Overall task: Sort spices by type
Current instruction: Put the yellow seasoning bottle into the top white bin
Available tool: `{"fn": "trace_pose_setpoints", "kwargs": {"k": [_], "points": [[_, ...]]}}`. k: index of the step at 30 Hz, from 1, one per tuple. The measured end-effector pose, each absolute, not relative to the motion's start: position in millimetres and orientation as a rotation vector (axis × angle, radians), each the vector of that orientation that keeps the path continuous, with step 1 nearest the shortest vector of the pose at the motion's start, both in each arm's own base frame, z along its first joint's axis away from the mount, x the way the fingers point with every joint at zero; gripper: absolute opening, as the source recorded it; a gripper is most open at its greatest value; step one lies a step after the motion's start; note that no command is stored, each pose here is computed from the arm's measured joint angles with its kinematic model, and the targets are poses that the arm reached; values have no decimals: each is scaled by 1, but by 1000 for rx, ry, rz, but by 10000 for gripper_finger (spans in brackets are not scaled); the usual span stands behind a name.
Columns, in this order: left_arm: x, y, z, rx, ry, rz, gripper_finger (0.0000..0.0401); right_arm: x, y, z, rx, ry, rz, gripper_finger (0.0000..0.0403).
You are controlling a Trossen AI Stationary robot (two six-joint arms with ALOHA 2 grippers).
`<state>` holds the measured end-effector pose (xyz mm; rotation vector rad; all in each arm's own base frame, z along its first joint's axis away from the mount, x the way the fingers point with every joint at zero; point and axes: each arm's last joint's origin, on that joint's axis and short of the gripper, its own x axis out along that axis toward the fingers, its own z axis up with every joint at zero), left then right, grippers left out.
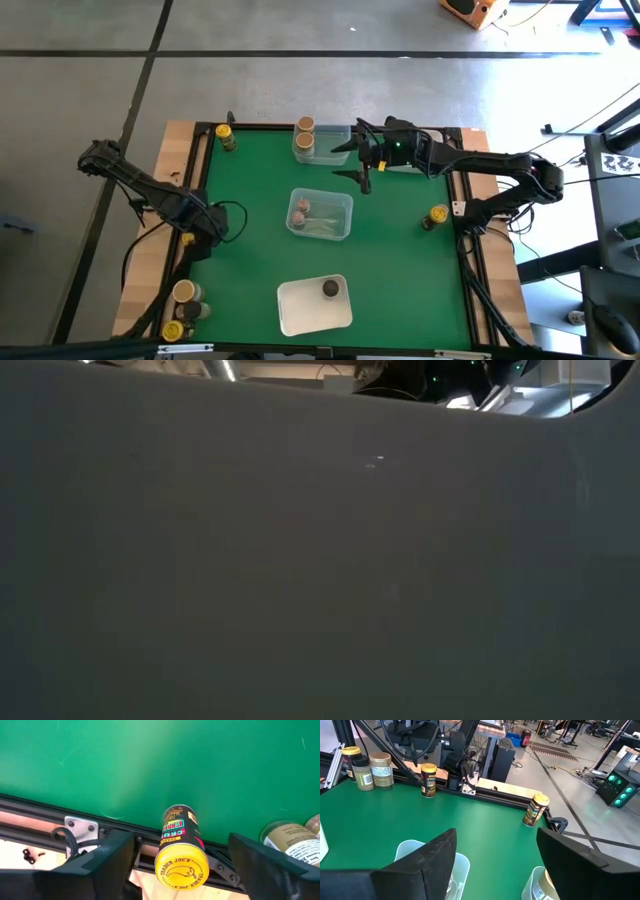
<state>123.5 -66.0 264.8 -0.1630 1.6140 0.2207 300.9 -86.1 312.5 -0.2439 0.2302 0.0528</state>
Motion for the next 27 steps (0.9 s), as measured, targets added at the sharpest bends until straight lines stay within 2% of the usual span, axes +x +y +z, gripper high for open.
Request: {"fn": "trace_pose_setpoints", "kwargs": {"k": [5, 11, 20, 27], "points": [[120, -69, 265, -170, 1645, 211, 363, 300, -86, 311, -237, 251, 56, 275], [114, -79, 265, -132, 1645, 178, 385, 300, -86, 310, -236, 255, 57, 275], [101, -87, 246, -7, 1660, 194, 386, 300, -86, 310, -235, 256, 57, 275], [101, -92, 239, -83, 1642, 224, 384, 301, -86, 310, -237, 251, 56, 275]]}}
